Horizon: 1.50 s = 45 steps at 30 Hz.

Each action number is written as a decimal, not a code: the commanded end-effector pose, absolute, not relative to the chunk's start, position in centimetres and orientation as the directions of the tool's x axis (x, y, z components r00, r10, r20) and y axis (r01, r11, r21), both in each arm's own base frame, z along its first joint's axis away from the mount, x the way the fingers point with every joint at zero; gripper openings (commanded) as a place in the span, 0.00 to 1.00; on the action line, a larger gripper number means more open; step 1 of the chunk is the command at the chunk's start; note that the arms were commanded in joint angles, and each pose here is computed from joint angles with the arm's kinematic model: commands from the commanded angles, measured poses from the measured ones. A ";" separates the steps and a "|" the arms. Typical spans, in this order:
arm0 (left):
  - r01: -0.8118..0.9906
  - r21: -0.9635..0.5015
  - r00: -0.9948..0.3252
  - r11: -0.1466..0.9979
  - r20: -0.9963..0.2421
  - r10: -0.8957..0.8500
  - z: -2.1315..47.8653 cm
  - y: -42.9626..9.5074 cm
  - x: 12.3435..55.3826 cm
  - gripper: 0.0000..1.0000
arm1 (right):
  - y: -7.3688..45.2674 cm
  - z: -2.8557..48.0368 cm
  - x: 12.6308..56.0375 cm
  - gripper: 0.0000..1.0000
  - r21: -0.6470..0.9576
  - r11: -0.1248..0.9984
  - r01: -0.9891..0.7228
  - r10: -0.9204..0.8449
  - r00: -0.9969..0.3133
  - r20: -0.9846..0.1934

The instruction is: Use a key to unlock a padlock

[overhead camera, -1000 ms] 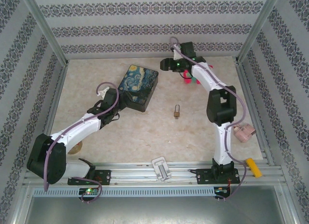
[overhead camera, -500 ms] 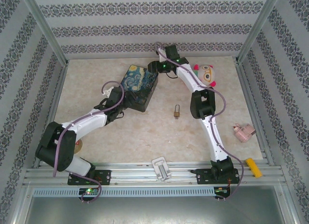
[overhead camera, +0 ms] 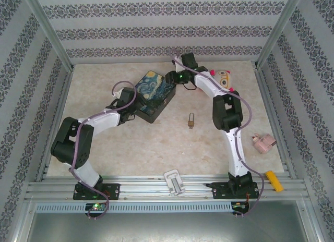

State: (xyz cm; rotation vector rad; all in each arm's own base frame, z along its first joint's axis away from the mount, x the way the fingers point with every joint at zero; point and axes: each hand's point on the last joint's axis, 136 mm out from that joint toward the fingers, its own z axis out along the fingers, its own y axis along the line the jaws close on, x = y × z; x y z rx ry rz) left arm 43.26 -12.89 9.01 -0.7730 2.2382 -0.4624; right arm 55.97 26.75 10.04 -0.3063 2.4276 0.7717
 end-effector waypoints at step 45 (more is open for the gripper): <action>-0.218 -0.142 -0.325 0.966 -0.922 -0.208 20.2 -1.7 38.1 0.99 | 7.6 17.1 34.7 0.94 0.185 0.982 0.028 0.164 -0.602 -0.781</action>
